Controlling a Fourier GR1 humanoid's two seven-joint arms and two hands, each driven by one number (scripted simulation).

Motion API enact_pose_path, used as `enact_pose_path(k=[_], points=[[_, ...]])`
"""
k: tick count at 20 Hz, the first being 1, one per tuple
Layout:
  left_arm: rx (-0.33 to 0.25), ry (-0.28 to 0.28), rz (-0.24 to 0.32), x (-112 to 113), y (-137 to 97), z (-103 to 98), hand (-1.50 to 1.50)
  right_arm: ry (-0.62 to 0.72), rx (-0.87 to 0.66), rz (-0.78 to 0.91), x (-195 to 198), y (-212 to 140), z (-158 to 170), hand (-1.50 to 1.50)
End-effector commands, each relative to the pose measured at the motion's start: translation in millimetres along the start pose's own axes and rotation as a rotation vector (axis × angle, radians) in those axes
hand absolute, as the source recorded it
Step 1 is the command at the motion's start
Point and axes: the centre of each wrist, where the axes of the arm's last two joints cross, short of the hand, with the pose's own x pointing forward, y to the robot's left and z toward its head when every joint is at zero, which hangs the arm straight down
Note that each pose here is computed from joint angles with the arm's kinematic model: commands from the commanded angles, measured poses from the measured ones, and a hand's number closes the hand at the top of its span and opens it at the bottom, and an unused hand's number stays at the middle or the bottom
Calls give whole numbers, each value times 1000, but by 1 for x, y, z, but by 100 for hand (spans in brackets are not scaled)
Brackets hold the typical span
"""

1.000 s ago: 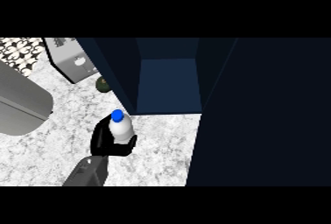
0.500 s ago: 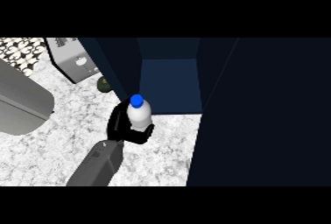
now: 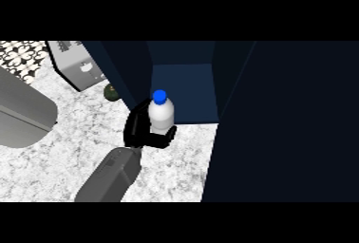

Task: Pick up the bottled water, place it into the cabinet and close the cabinet

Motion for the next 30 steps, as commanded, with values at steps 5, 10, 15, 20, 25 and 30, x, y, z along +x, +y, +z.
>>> enact_pose_path(k=[5,10,15,20,25,30], points=[[-90,-46,-43,32,-68,-41,150,-29,26,-129,-6,-28,4,-150],[-70,-26,-70,66,-109,-79,150,-37,46,-148,-11,-37,6,-150],[-15,-35,-160,58,-96,-94,150,-53,39,-167,2,-55,9,-150],[29,-34,-230,73,-103,-117,150,-44,58,-173,-6,-68,9,-150],[119,22,-257,67,-91,-118,150,-55,69,-177,0,-76,-3,-150],[153,29,-304,49,-63,-109,150,-54,62,-185,1,-88,-2,-150]])
